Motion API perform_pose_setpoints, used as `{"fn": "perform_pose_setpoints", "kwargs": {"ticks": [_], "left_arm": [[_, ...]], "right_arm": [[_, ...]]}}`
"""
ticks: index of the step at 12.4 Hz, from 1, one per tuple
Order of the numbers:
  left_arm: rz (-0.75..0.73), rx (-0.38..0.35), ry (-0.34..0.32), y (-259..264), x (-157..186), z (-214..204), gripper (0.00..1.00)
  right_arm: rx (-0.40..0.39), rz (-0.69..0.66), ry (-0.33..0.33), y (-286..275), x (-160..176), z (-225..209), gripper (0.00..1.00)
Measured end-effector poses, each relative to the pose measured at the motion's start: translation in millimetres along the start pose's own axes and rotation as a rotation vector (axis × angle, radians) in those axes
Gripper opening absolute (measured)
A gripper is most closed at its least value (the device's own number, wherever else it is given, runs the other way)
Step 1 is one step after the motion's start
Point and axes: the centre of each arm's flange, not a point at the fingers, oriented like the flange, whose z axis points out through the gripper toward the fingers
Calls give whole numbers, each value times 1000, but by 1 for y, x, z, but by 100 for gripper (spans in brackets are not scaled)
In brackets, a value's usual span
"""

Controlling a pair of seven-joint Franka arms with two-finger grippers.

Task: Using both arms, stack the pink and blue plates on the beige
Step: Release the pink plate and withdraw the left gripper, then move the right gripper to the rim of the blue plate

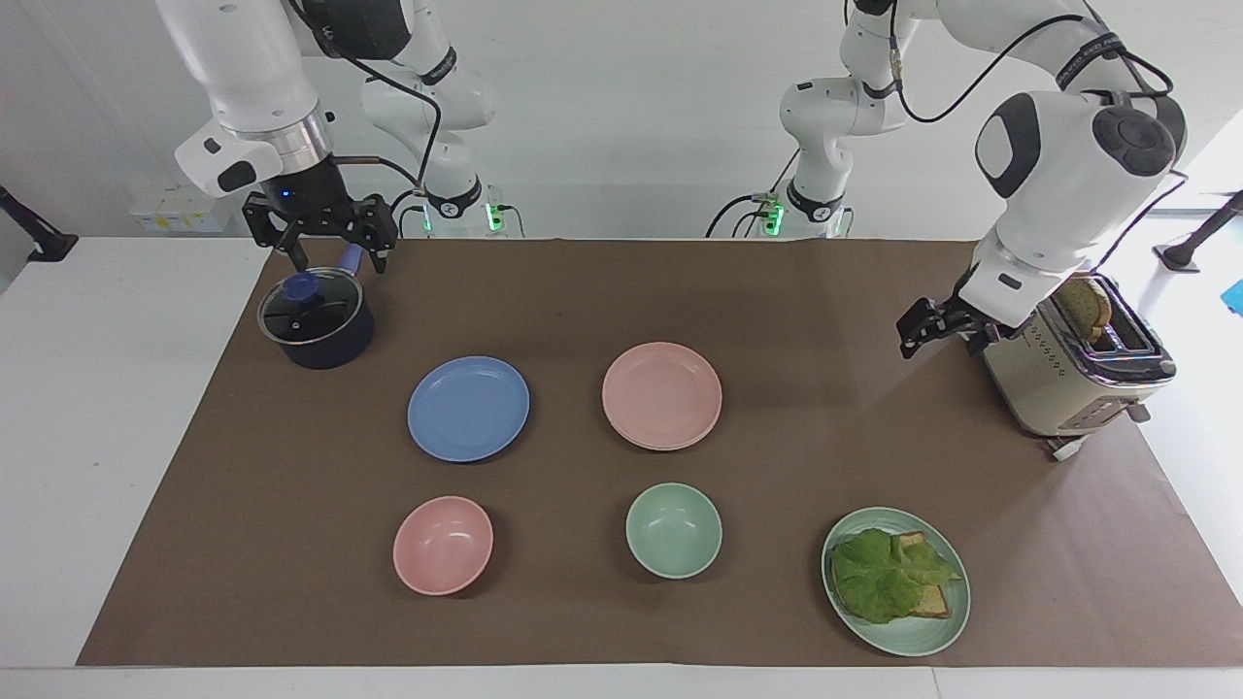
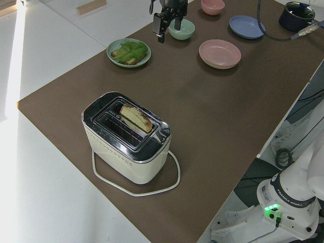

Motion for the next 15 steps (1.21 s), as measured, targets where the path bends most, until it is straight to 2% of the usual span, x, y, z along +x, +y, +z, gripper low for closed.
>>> {"fn": "perform_pose_setpoints", "kwargs": {"ticks": [5, 8, 10, 15], "left_arm": [[20, 7, 25, 3, -22, -36, 100], [6, 7, 28, -6, -22, -38, 100], [-19, 7, 29, -20, -21, -39, 100], [-28, 7, 29, -27, -21, -39, 100]], "right_arm": [[6, -2, 89, -2, 12, 11, 100], [6, -5, 96, -4, 17, 39, 100], [8, -9, 111, -6, 22, 73, 100], [14, -24, 90, -16, 48, 188, 100]]}}
